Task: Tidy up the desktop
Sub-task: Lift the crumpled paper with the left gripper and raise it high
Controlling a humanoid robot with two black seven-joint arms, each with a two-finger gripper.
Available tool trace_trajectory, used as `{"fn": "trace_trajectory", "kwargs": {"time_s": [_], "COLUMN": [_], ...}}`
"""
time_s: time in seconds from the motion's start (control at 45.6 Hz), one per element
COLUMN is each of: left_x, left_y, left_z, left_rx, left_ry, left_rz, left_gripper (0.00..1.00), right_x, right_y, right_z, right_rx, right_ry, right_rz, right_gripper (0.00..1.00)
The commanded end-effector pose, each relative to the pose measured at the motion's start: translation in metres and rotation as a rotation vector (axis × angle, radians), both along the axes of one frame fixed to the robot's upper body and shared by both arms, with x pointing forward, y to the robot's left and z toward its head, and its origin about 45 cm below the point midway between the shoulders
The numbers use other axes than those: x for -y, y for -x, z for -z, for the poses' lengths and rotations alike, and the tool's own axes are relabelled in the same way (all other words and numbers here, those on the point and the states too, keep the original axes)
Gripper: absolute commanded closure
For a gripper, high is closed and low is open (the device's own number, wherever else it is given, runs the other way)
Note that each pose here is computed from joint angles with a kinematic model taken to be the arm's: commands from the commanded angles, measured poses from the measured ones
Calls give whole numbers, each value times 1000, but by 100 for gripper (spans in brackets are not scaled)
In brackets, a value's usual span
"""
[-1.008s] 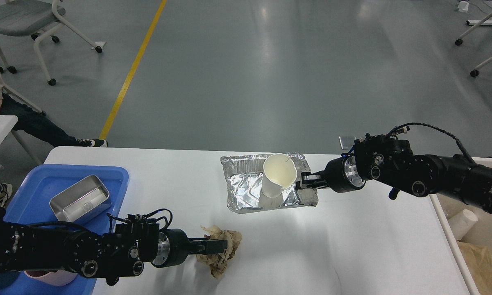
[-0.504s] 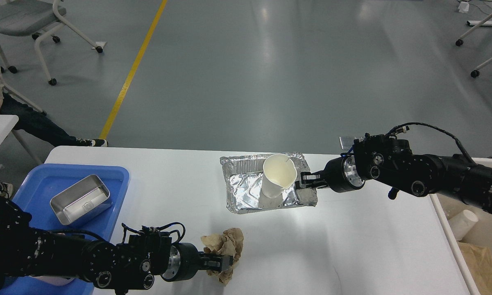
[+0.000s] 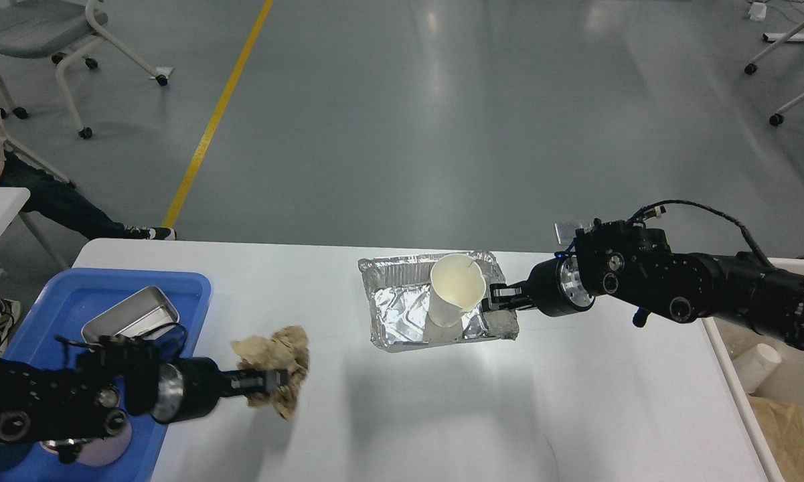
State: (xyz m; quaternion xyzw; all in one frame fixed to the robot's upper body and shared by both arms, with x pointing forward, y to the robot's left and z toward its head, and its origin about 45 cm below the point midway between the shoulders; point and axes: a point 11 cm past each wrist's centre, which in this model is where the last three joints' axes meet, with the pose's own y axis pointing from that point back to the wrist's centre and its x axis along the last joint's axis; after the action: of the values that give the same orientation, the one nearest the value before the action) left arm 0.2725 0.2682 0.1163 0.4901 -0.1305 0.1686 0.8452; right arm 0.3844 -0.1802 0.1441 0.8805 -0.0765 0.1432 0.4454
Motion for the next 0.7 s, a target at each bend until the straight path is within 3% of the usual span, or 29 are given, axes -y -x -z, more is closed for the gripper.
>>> {"fn": "trace_trajectory", "kwargs": {"time_s": [0.0, 0.131, 0.679], "left_x": [-45, -63, -138], "left_y": [1, 12, -3], "left_z": [-27, -56, -135], "left_rx": [11, 14, 114], "left_ry": [-18, 11, -16], "left_rz": [-94, -147, -293], "left_gripper": [100, 100, 99], "right_x": [-3, -9, -7], "right_y": [1, 2, 2], "right_z": [1, 2, 4], "right_rx": [-3, -4, -2], "right_ry": [-2, -6, -5], "right_rz": [-5, -14, -7], "right_gripper": [100, 100, 100]}}
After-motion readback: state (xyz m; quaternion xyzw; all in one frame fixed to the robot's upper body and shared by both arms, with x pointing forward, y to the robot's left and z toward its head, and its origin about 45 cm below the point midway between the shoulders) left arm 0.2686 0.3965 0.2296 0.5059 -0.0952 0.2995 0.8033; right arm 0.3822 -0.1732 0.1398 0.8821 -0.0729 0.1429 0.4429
